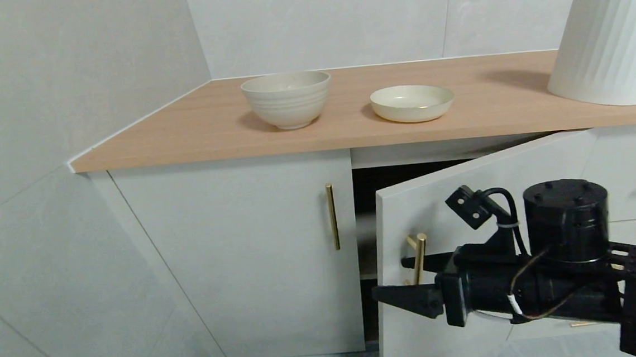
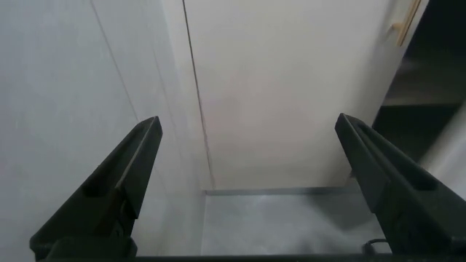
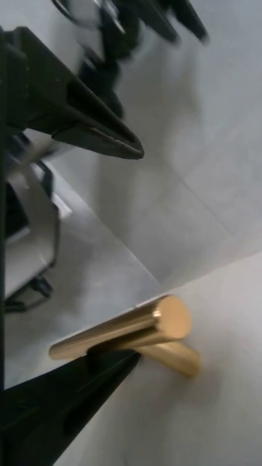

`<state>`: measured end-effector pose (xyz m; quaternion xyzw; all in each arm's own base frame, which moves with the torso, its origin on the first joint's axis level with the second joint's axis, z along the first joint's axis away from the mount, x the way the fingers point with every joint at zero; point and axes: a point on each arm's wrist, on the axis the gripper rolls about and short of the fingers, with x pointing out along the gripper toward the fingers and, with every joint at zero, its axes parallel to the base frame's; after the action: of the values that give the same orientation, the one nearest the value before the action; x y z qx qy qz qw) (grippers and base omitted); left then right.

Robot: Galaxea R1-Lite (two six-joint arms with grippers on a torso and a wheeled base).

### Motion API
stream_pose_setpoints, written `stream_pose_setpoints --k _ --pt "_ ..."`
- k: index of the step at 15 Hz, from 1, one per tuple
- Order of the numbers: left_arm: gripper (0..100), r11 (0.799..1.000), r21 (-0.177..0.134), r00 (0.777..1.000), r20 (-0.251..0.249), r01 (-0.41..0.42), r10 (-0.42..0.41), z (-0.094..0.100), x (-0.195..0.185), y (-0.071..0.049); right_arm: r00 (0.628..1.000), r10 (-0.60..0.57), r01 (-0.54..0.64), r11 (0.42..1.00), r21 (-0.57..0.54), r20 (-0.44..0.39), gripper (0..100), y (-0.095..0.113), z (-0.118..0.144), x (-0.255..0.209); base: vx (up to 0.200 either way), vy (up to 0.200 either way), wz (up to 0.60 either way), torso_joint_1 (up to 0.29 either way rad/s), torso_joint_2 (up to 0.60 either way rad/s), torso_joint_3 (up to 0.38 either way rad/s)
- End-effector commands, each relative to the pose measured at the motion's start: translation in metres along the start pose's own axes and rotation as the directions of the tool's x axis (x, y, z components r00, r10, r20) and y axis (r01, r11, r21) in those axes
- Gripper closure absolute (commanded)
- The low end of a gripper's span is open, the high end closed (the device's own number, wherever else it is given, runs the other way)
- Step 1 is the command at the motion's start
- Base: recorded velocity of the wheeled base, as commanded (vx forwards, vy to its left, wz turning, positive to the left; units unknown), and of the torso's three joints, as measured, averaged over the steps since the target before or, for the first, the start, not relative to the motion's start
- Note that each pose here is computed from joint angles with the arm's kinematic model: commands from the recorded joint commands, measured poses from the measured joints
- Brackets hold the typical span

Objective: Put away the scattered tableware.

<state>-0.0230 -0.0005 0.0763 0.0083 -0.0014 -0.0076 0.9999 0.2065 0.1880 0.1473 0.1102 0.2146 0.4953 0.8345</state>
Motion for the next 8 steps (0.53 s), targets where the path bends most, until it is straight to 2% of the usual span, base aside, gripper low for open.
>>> stream_pose_setpoints --k 1,2,3,4,6,8 --pt "0 0.999 0.034 1.000 -0.001 0.000 0.000 0.000 0.000 0.000 0.999 0.039 -0.039 0.999 -0.011 0.010 0 0.015 -0.007 -0.035 0.000 0.000 0.00 0.000 0.00 0.000" --pt "0 0.997 0.080 1.000 0.013 0.000 -0.001 0.002 0.000 0.000 0.999 0.036 -0.036 0.999 -0.005 -0.005 0 0.016 -0.014 -0.042 0.000 0.000 0.00 0.000 0.00 0.000" --pt "0 0.994 0.107 0.999 0.049 0.000 -0.005 0.012 -0.003 0.000 0.999 0.035 -0.035 0.999 -0.002 -0.012 0 0.017 -0.019 -0.049 0.000 0.000 0.00 0.000 0.00 0.000" --pt "0 0.994 0.111 0.997 0.077 0.019 -0.028 0.039 -0.008 0.000 0.999 0.036 -0.036 0.999 -0.003 -0.011 0 0.019 -0.023 -0.056 0.000 0.000 0.00 0.000 0.00 0.000" --pt "0 0.991 0.109 0.996 0.049 0.075 -0.080 0.086 -0.004 -0.001 0.999 0.039 -0.039 0.999 -0.008 0.000 0 0.022 -0.024 -0.063 0.000 0.000 0.00 0.000 0.00 0.000" --pt "0 0.981 0.117 0.988 -0.038 0.155 -0.152 0.125 0.024 -0.001 0.999 0.039 -0.039 0.999 -0.008 0.000 0 0.024 -0.027 -0.068 0.000 0.000 0.00 0.000 0.00 0.000"
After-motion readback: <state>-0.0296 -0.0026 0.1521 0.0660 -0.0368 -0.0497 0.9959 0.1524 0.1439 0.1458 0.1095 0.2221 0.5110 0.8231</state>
